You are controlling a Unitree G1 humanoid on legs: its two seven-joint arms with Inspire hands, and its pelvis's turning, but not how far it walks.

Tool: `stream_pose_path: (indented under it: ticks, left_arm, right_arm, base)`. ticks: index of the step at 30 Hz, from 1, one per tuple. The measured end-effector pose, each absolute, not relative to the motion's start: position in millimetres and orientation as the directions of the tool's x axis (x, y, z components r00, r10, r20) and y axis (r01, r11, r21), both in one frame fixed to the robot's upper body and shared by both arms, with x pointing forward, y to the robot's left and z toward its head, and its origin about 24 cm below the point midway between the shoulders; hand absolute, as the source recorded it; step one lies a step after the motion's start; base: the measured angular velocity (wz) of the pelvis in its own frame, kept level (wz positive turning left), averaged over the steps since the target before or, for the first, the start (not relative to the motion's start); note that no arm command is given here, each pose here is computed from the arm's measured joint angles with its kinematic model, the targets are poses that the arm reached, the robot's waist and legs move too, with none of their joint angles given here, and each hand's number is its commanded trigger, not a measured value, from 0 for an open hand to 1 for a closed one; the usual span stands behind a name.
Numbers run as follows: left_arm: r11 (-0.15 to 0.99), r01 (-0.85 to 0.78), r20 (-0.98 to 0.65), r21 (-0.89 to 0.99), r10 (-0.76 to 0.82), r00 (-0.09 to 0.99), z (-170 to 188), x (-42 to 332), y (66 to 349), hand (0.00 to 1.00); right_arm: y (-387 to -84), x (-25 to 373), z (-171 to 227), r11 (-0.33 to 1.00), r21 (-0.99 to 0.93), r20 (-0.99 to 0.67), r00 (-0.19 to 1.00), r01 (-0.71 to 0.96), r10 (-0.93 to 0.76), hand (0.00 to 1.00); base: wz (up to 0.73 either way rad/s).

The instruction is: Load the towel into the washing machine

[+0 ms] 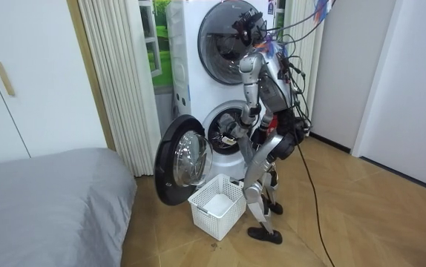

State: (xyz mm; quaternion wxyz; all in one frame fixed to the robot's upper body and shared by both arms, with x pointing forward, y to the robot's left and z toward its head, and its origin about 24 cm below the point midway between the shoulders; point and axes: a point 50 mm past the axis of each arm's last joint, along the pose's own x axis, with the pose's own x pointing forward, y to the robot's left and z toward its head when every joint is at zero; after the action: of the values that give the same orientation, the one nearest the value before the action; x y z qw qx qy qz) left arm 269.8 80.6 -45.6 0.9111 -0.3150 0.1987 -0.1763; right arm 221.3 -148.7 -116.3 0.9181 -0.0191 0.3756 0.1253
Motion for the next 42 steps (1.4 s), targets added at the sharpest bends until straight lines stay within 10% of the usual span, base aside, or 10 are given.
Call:
stream_pose_path:
  ticks: [2, 5, 26, 28, 42]
  left_arm:
    - [0.714, 0.155, -0.255, -0.682, -0.432, 0.865, -48, 268, 82, 1.0]
    - [0.684, 0.129, -0.249, -0.718, -0.425, 0.87, -49, 266, 83, 1.0]
    - [0.448, -0.114, -0.3, -0.887, -0.371, 0.879, -81, 225, 92, 1.0]
    - [0.441, -0.118, -0.304, -0.89, -0.38, 0.874, -85, 217, 94, 0.0]
    - [0.6, -0.115, -0.403, -0.792, -0.371, 0.837, -102, 204, 122, 0.0]
  right_arm:
    - [-147, 221, -116, 0.967, 0.065, -0.688, 0.69, -0.248, 0.223, 0.0]
    - [-147, 221, -115, 0.964, 0.06, -0.686, 0.691, -0.259, 0.228, 1.0]
    - [-153, 207, -122, 0.97, -0.094, -0.721, 0.687, -0.226, 0.09, 1.0]
    - [-157, 207, -122, 0.972, -0.105, -0.723, 0.687, -0.212, 0.072, 1.0]
    - [-175, 205, -124, 0.989, -0.122, -0.73, 0.682, -0.088, -0.03, 1.0]
  base:
    - [0.0]
    - [0.04]
    - [-0.01]
    - [-0.02]
    - [-0.02]
